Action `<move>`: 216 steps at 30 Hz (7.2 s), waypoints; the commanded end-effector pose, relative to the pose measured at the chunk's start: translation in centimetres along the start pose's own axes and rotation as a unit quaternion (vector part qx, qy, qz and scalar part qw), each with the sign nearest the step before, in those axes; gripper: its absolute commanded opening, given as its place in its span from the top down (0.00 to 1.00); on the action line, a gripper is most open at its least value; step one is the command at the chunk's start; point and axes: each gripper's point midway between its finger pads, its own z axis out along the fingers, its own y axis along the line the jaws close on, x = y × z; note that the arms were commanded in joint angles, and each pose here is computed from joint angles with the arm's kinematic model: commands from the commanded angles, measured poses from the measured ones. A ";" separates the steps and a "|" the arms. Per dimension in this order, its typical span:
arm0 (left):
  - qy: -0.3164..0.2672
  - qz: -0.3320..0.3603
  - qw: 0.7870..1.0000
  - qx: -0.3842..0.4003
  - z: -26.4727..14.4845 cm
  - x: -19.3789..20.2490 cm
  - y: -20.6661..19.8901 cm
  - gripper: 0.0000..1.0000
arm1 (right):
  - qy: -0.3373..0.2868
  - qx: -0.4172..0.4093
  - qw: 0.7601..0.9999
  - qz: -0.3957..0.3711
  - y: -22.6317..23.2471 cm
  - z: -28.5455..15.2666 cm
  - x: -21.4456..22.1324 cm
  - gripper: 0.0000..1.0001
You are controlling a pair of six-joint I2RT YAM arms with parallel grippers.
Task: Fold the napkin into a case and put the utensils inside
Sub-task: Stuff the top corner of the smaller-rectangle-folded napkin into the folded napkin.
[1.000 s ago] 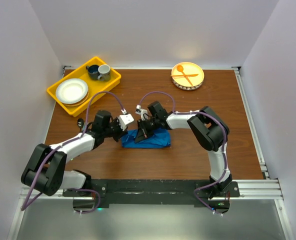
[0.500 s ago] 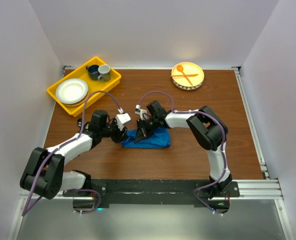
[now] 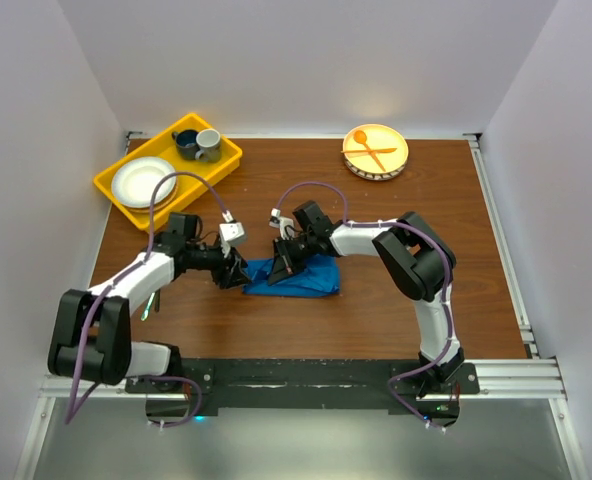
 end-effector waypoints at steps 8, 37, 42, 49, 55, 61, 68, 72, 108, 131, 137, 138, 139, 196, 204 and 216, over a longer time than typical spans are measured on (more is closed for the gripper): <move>0.030 0.035 0.999 0.022 2.3 0.0 0.2 0.53 | -0.016 -0.005 1.000 -0.025 0.6 -0.4 -0.8 1.00; 0.046 -0.018 0.998 0.034 2.9 0.4 0.9 1.00 | -0.051 -0.052 0.994 -0.084 4.2 -0.9 -3.3 0.54; 0.041 -0.037 0.998 0.028 3.0 0.1 1.6 1.00 | -0.048 -0.051 0.994 -0.088 4.0 -0.3 -2.7 0.53; 0.039 -0.063 0.997 0.025 3.1 0.1 2.2 1.00 | -0.047 -0.047 0.993 -0.095 3.9 -0.1 -2.3 0.54; 0.028 -0.083 0.996 0.021 3.1 -0.4 2.5 1.00 | -0.040 -0.032 0.994 -0.102 3.3 0.3 -2.0 0.69; 0.023 -0.104 0.994 0.018 3.2 -0.5 2.4 1.00 | -0.034 -0.027 0.994 -0.098 2.7 0.5 -1.7 1.00; 0.004 -0.102 0.995 0.002 2.3 -1.5 2.9 0.69 | -0.022 -0.024 0.997 -0.075 1.9 0.8 -1.4 1.00; -0.027 -0.080 0.995 -0.059 0.9 -3.0 4.6 0.66 | -0.015 -0.029 0.999 -0.043 1.1 1.0 -1.0 1.00; 0.128 0.031 0.982 -0.134 3.8 2.5 4.5 0.74 | 0.000 -0.043 0.999 0.026 0.4 1.1 -1.5 1.00; 0.058 0.042 0.992 -0.105 3.1 -0.9 3.1 1.00 | 0.050 -0.040 0.995 0.075 -0.2 1.9 -0.9 1.00; 0.060 0.044 0.993 -0.086 3.3 -0.6 2.5 1.00 | 0.046 -0.044 0.995 0.071 0.6 1.5 -2.2 1.00; 0.061 0.045 0.994 -0.084 3.3 -0.5 2.4 1.00 | 0.045 -0.046 0.995 0.071 0.7 1.4 -2.5 1.00; 0.061 0.046 0.994 -0.082 3.3 -0.5 2.4 1.00 | 0.046 -0.045 0.995 0.073 0.8 1.3 -2.6 1.00; 0.143 -0.032 0.987 -0.069 4.7 4.3 4.2 1.00 | 0.128 0.058 0.979 -0.147 1.7 -8.6 1.6 0.47; 0.142 -0.037 0.987 -0.065 4.8 4.4 4.1 1.00 | 0.111 0.061 0.979 -0.160 1.5 -6.2 0.2 0.53; 0.141 -0.038 0.987 -0.061 4.8 4.4 3.9 1.00 | 0.059 0.052 0.981 -0.177 2.0 -3.7 -0.6 0.52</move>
